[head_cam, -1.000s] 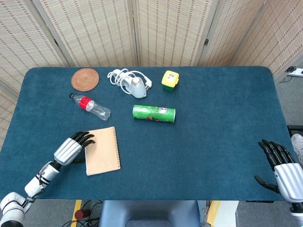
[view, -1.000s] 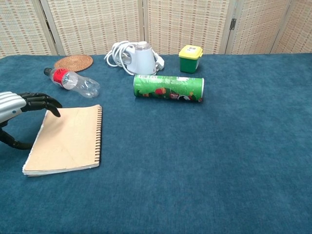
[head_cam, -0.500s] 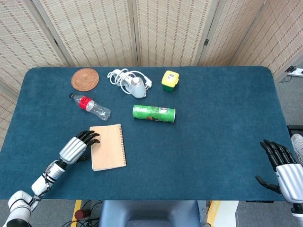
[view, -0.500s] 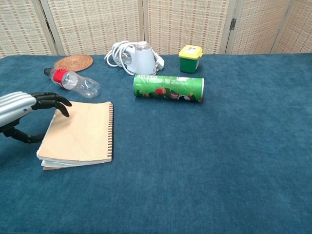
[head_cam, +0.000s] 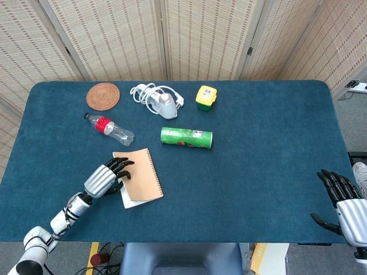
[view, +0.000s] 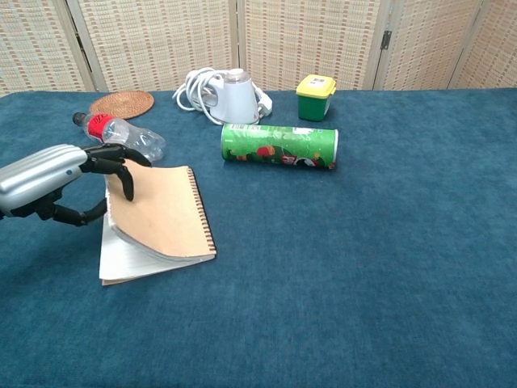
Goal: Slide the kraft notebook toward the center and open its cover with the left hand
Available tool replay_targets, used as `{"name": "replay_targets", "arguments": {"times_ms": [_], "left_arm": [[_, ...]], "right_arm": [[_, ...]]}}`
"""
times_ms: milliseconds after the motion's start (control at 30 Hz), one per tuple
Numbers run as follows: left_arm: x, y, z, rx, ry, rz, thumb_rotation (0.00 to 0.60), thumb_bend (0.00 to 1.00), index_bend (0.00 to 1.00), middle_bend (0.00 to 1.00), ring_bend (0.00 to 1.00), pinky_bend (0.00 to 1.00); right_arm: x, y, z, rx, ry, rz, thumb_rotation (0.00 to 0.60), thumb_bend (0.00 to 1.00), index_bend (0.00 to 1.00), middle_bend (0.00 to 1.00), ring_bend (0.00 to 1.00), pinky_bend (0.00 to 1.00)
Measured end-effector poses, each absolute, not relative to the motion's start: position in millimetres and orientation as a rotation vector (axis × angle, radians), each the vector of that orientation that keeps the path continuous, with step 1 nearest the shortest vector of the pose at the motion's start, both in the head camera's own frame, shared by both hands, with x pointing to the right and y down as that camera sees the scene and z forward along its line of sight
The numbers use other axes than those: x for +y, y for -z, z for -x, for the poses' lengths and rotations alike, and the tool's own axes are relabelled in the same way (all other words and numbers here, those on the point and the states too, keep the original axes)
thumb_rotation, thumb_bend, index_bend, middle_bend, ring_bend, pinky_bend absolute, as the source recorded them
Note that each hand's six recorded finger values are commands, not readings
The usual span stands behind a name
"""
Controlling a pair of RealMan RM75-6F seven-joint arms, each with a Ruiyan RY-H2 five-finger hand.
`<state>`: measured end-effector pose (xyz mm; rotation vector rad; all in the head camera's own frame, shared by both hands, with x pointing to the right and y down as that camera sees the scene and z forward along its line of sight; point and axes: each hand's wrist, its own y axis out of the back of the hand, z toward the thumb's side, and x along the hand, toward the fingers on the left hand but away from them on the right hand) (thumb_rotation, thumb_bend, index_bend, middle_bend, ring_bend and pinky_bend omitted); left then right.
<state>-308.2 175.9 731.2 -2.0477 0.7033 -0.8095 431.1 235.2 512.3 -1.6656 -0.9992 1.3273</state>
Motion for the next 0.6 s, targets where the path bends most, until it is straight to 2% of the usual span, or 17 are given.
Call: {"name": "replay_targets", "arguments": {"times_ms": [233,600], "left_arm": [[174.0,-722.3,300.3,0.758,0.736,2.088,0.600,0.69,0.65,0.21,0.15,0.22],[167.1,-698.3,293.3,0.751,0.593,2.132,0.600,0.69,0.65,0.22,0.15,0.22]], "right_arm": [[235.7,-512.2,-432.2,-1.006,-1.324,1.666,0.600,0.20,0.00,0.10,0.07,0.11],[238.5,-508.8,-430.4,-1.015,-1.308,1.661,0.600,0.20,0.00,0.10,0.07,0.11]]}}
